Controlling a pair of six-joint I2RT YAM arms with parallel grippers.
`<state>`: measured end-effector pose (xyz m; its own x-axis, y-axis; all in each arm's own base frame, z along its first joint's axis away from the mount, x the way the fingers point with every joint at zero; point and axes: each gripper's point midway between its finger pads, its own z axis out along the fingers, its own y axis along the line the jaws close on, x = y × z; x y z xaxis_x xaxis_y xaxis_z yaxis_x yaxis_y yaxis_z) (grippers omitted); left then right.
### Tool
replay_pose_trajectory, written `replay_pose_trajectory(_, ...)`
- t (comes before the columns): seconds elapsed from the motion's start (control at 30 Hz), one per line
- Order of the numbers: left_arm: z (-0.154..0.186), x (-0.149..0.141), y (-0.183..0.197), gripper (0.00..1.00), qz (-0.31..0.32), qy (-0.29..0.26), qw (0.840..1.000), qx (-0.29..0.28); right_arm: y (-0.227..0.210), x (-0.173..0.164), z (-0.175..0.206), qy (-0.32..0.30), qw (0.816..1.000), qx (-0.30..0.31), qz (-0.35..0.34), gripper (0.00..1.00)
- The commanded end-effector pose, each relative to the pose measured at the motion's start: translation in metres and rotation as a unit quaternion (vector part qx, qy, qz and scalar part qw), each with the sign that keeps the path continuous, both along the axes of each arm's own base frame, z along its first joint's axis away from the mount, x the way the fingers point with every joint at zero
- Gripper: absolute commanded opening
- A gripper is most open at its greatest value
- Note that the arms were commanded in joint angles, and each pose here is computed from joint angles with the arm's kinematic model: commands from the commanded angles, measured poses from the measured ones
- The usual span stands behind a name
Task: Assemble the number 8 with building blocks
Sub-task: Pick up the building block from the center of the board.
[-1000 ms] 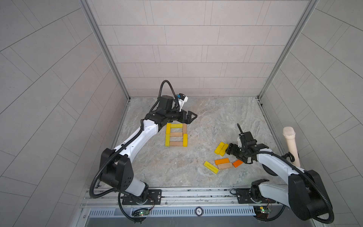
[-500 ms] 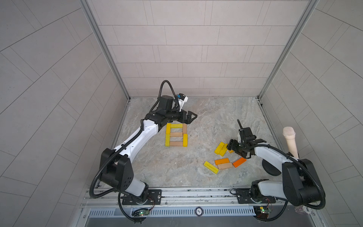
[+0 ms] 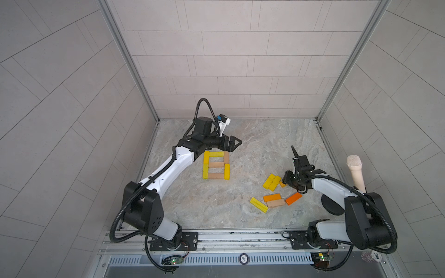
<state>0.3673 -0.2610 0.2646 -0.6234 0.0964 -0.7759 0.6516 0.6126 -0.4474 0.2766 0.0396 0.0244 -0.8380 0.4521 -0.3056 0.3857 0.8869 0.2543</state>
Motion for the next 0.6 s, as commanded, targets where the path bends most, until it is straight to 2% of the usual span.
replay_pose_trajectory(0.0,0.010,-0.006,-0.001,1.00,-0.009,-0.016,1.000,-0.003,-0.008,0.000,-0.006,0.010,1.000,-0.022,-0.003,0.58)
replay_pose_trajectory(0.07,0.009,-0.006,0.000,1.00,-0.008,-0.016,1.000,-0.003,-0.007,0.001,-0.007,0.010,1.000,-0.023,0.001,0.56)
replay_pose_trajectory(0.1,0.009,-0.006,-0.001,1.00,-0.008,-0.015,1.000,-0.003,-0.006,0.012,0.002,-0.004,1.000,-0.023,0.003,0.55)
replay_pose_trajectory(0.27,0.009,-0.006,-0.001,1.00,-0.009,-0.016,1.000,-0.001,-0.009,0.015,0.003,0.001,0.999,-0.038,0.015,0.44)
replay_pose_trajectory(0.57,0.011,-0.007,0.000,1.00,-0.009,-0.018,1.000,-0.001,-0.018,0.014,-0.007,0.018,0.997,-0.067,0.019,0.33)
